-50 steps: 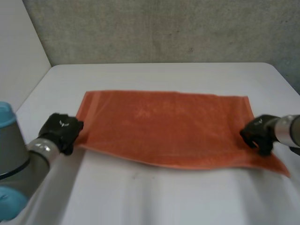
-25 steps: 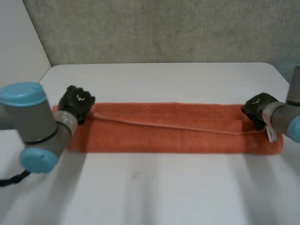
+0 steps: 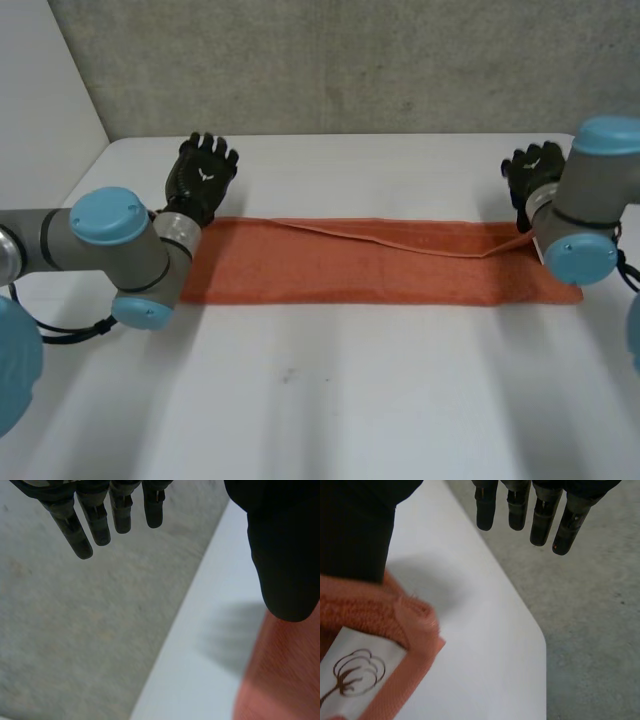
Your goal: Fold the laundry
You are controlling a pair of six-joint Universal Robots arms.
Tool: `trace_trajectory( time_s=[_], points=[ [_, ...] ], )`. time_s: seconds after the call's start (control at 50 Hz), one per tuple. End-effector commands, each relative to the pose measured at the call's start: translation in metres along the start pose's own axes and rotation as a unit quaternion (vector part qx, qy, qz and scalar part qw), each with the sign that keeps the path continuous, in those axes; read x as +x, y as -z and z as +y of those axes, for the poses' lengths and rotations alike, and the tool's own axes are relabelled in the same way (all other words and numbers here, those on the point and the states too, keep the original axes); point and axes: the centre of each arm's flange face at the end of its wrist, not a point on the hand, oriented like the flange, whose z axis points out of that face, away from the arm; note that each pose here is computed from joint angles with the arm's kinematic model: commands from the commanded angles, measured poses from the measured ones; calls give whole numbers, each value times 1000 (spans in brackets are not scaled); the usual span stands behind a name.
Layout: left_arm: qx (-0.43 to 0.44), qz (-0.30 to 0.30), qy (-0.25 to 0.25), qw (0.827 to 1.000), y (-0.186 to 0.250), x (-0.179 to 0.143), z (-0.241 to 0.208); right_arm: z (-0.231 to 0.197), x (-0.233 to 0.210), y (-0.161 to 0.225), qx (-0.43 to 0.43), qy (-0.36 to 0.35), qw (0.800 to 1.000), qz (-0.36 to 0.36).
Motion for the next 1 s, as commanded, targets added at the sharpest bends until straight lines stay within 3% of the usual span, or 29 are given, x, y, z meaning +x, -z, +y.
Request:
trace_trajectory(
  time_s=[0.02, 0.14, 0.32, 0.52, 0.78, 0.84, 1.0],
  points=[
    [43, -17, 0, 999, 12, -16, -33, -49, 47, 46, 55, -107, 993, 4],
    [43, -16, 3, 999, 35, -30, -52, -60, 61, 82, 86, -117, 988, -52],
    [1, 28, 51, 998, 75, -23, -53, -18, 50, 98, -27, -141, 980, -138],
    [-36, 63, 63, 995, 90, -12, -45, 21, 14, 72, -83, -147, 966, -196],
    [-42, 66, 68, 995, 90, -9, -41, 37, 0, 26, -76, -156, 969, -173],
    [-42, 65, 68, 995, 90, -10, -42, 36, 10, 17, -65, -203, 968, -132],
    [-44, 64, 68, 995, 92, -11, -41, 18, 29, 34, -40, -227, 967, -112]
  ],
)
